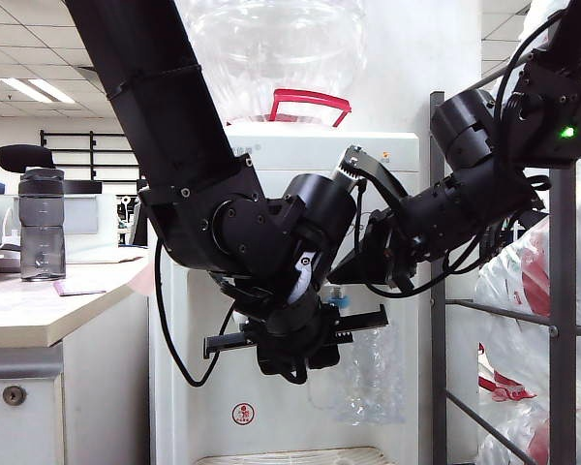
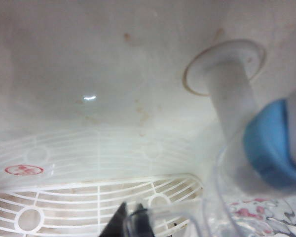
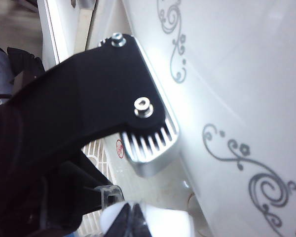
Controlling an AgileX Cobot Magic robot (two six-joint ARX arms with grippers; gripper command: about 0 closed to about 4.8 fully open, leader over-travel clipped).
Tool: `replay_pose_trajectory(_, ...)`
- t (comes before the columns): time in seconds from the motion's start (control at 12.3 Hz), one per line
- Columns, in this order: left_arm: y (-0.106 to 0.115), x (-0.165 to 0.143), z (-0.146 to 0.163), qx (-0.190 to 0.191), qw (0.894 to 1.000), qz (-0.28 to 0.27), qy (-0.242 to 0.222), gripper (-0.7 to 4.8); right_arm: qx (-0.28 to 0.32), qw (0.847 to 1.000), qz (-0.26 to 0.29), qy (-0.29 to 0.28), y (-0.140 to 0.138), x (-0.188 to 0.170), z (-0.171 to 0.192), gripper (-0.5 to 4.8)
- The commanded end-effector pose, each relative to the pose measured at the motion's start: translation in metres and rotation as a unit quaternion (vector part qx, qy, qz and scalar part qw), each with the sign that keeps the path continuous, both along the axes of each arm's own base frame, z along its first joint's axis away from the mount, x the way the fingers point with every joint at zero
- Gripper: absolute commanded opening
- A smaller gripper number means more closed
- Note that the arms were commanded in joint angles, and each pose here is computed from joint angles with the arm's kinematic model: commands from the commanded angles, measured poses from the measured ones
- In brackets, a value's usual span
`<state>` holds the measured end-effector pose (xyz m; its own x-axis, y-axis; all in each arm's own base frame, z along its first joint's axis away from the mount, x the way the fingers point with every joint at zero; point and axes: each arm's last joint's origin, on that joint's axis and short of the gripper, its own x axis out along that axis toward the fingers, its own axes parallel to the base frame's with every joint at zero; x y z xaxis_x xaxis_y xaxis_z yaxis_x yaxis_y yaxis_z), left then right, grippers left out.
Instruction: Pick up the plastic mug from the left desk, go to the cold water outlet of the water dispenser, press the vertical switch to get some water, then put the mug back on the desk.
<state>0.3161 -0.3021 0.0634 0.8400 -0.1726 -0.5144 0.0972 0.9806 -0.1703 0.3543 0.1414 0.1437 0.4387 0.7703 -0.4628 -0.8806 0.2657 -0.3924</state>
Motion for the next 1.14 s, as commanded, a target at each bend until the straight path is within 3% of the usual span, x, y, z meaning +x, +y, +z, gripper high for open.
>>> replay_pose_trajectory(0.08, -0.0065, -0.0011, 0.0078, -0.024, 0.999, -0.019, -0.011, -0.07, -0.009, 1.000, -0.002, 0.029, -0.0005, -0.0026, -0.0053, -0.04)
replay_pose_trajectory(1.14, -0.0065, -0.0011, 0.0078, -0.023, 0.999, -0.019, -0.011, -0.07, -0.028, 0.999, -0.017, 0.043, -0.0020, -0.0038, -0.0090, -0.04)
